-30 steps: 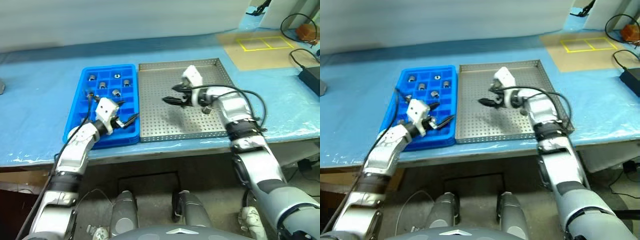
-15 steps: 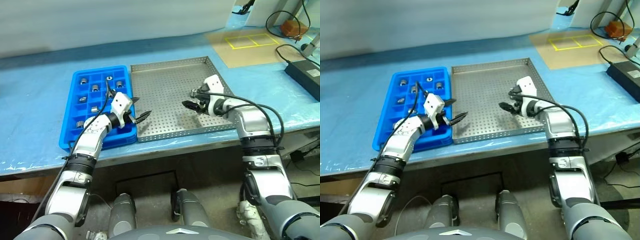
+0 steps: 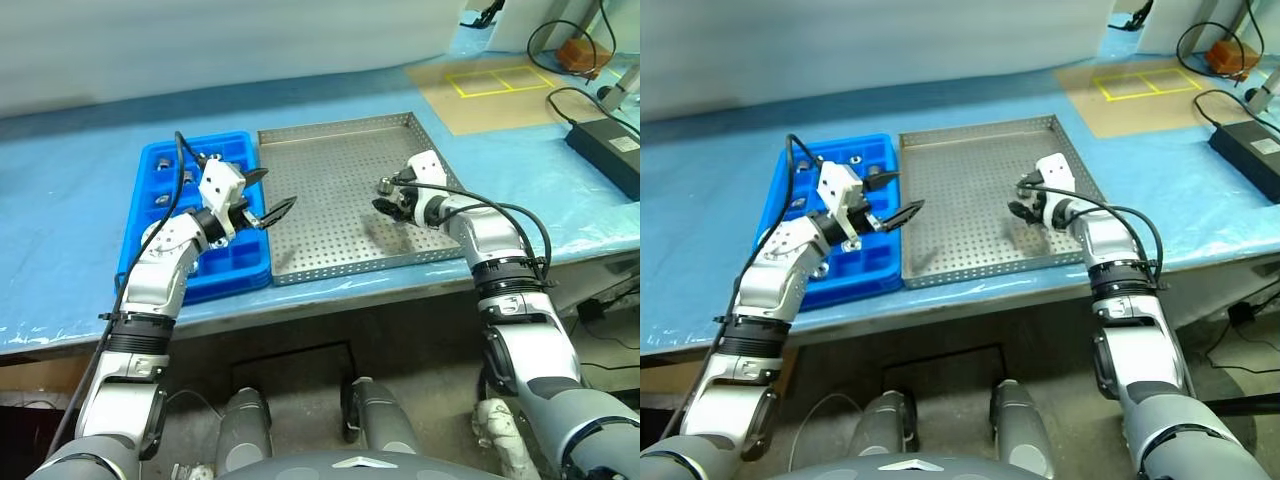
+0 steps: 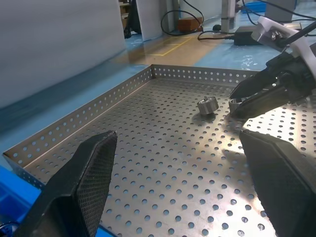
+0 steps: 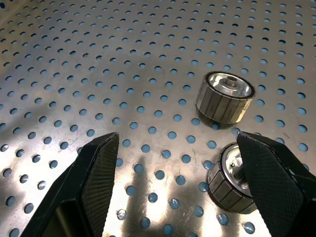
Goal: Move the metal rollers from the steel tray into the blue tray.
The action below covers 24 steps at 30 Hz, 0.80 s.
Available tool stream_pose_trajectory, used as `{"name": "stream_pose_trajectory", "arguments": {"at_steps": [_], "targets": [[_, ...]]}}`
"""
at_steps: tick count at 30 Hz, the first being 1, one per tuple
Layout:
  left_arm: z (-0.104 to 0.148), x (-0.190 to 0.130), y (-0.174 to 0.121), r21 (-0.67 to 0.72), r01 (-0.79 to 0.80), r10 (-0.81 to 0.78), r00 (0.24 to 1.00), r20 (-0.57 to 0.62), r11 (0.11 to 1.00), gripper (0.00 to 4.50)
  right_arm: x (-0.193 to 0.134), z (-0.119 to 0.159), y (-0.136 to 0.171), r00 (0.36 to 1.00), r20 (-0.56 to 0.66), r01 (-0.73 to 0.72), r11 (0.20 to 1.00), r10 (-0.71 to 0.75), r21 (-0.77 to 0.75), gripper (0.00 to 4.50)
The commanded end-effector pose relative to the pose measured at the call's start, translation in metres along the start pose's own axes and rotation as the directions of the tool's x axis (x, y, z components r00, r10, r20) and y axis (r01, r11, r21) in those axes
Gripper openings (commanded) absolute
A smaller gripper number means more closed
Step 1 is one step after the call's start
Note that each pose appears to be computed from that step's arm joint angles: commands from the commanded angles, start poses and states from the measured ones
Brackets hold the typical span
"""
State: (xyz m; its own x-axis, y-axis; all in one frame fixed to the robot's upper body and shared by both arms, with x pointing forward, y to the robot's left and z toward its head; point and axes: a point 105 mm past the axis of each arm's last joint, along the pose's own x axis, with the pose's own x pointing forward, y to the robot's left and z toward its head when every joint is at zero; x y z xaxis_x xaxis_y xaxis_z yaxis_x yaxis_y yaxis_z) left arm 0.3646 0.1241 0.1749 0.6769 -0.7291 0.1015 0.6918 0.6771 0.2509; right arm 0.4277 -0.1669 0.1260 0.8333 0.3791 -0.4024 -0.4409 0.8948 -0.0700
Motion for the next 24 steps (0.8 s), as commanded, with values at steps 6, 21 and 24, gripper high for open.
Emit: {"name": "stream_pose_trajectory", "arguments": {"at_steps": [6,21,24], "targets": [[0.012,0.004,-0.007,0.024,0.019,-0.020,0.999,0.033,1.000,4.21,0.000,0.012,-0.022,0.988,0.054,0.149,0.987,-0.146,-0.060,3.89],[-0.004,-0.001,-0.004,0.014,0.016,-0.016,1.000,0.010,1.000,4.21,0.020,0.005,-0.015,0.985,0.088,0.143,0.989,-0.147,0.044,2.59],[-0.008,-0.004,-0.004,0.017,0.010,-0.010,1.000,0.000,1.000,4.21,0.022,0.006,-0.007,0.989,0.099,0.115,0.993,-0.114,-0.007,1.67]]}}
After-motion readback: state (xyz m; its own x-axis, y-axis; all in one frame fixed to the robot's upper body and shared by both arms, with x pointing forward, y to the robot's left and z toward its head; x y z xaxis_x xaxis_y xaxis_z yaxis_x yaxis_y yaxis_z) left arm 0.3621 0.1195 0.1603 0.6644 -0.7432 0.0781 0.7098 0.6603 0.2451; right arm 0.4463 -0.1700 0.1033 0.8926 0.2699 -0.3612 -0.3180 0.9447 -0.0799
